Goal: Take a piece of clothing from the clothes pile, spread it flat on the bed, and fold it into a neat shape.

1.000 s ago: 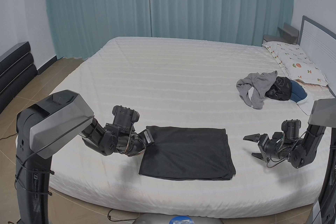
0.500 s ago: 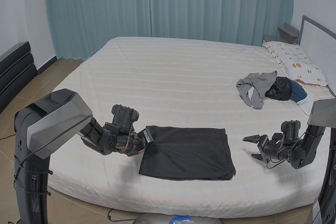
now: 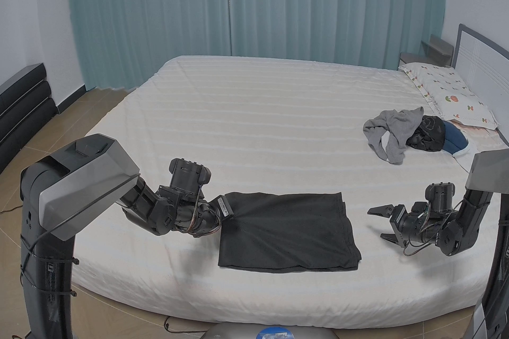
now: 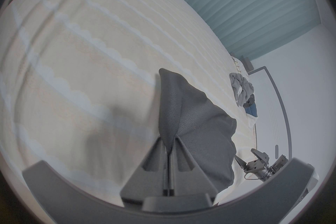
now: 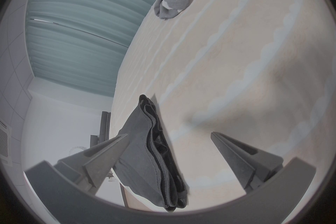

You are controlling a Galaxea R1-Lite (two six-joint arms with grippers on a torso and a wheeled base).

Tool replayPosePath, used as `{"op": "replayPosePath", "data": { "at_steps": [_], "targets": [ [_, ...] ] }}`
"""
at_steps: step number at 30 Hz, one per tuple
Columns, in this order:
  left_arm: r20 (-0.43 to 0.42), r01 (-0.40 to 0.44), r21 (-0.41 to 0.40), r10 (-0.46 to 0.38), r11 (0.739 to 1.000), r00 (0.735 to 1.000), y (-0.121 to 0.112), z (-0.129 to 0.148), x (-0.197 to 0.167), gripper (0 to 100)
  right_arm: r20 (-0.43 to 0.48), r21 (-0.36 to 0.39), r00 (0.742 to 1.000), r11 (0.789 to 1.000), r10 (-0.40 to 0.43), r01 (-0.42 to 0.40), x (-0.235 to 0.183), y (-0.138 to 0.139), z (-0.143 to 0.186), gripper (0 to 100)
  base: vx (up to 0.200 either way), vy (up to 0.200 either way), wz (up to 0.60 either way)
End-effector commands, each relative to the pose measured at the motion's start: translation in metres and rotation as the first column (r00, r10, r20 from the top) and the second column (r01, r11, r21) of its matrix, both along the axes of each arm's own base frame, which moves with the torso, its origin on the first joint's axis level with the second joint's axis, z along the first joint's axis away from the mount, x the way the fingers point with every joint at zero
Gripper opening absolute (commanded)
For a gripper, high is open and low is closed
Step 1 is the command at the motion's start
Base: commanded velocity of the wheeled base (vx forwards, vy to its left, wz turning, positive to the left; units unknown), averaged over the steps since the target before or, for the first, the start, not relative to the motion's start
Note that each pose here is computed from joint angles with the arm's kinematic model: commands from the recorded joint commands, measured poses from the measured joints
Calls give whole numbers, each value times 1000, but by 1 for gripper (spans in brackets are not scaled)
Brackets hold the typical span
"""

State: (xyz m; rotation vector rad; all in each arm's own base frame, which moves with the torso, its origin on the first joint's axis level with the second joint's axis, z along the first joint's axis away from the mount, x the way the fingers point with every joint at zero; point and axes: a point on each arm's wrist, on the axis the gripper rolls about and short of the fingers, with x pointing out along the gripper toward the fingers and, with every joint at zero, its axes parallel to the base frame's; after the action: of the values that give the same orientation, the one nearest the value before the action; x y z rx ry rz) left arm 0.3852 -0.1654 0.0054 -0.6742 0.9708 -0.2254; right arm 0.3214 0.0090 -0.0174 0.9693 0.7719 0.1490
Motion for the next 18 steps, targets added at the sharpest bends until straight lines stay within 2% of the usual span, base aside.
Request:
{"op": "replayPosePath", "data": {
  "at_steps": [1, 18],
  "targets": [
    [0, 0, 0, 0, 1000, 1000, 0, 0, 0, 0, -1, 0, 1000, 1000, 1, -1, 0, 0, 0, 100, 0, 200, 0],
    [0, -2, -1, 2, 1000, 1000, 0, 0, 0, 0, -2, 0, 1000, 1000, 2, -2, 0, 1, 0, 100, 0, 200, 0]
  ]
}}
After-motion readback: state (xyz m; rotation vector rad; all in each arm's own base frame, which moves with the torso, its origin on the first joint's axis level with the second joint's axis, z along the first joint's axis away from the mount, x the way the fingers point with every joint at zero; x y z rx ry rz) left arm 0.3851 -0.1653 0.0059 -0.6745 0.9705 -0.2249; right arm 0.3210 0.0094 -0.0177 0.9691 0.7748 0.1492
